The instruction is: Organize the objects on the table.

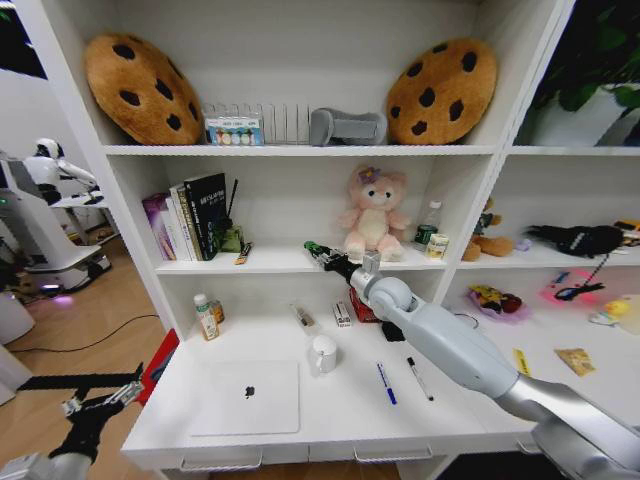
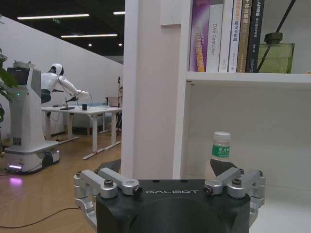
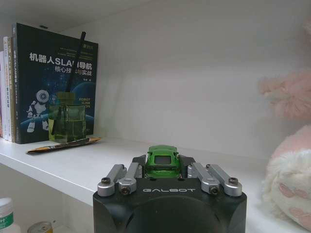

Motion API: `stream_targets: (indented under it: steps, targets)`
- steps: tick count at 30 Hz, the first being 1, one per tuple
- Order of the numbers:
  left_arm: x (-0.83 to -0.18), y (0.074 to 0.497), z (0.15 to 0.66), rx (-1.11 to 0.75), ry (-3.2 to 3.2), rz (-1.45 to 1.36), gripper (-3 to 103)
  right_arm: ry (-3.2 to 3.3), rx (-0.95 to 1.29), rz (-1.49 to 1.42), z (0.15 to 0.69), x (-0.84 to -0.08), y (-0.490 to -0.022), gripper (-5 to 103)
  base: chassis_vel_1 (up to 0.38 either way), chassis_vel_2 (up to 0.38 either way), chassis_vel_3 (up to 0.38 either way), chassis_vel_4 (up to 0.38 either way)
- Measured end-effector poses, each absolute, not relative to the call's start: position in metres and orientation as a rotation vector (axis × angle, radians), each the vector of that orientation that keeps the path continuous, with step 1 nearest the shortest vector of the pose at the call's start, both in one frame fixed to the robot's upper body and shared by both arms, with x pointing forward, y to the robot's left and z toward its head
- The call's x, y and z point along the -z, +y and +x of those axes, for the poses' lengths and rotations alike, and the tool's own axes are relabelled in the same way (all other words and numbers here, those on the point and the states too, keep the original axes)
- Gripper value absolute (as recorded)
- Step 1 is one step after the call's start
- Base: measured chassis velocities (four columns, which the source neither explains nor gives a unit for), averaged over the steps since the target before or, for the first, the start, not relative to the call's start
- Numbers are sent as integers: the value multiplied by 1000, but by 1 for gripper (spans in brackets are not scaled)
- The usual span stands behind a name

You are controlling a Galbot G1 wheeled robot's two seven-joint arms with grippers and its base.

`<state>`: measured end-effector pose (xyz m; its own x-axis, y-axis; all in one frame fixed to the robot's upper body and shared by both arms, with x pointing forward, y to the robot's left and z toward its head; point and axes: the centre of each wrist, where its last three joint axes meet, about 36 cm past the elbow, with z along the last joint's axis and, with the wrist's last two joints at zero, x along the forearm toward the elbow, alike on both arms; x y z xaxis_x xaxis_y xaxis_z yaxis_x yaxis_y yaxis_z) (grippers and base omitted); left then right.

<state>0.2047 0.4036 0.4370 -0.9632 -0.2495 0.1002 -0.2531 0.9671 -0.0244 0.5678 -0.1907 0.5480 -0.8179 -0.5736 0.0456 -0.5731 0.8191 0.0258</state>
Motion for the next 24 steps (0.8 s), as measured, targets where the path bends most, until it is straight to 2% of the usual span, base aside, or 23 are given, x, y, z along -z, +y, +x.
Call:
stream_targets:
  steps: [4, 5, 7, 10, 11, 13, 15, 18, 19, 21, 24]
  targets:
    - [-437, 404, 205, -56, -3020, 387, 100, -2941, 23, 926, 567, -547, -190, 35, 0, 0, 0, 0]
    - [-437, 404, 205, -57, -3020, 387, 100, -2940, 23, 927, 566, -547, -190, 32, 0, 0, 0, 0]
    - [-437, 404, 205, -56, -3020, 387, 100, -2938, 23, 929, 565, -547, -190, 36, 0, 0, 0, 0]
    - [-437, 404, 205, -57, -3020, 387, 100, -2936, 26, 932, 562, -547, -190, 53, 0, 0, 0, 0]
    - [-437, 404, 205, -57, -3020, 387, 100, -2936, 26, 932, 562, -547, -190, 53, 0, 0, 0, 0]
    - [-437, 404, 205, -56, -3020, 387, 100, -2940, 33, 926, 560, -547, -192, 64, 0, 0, 0, 0]
    - [-437, 404, 205, -56, -3020, 387, 100, -2944, 38, 923, 559, -548, -194, 64, 0, 0, 0, 0]
    - [-437, 404, 205, -56, -3020, 387, 100, -2976, 74, 923, 546, -559, -197, 80, 0, 0, 0, 0]
    - [-437, 404, 205, -56, -3020, 387, 100, -2976, 74, 923, 546, -559, -197, 80, 0, 0, 0, 0]
    - [-437, 404, 205, -57, -3020, 387, 100, -2996, 118, 937, 528, -571, -200, 90, 0, 0, 0, 0]
    - [-437, 404, 205, -57, -3020, 387, 100, -3008, 139, 932, 517, -577, -204, 96, 0, 0, 0, 0]
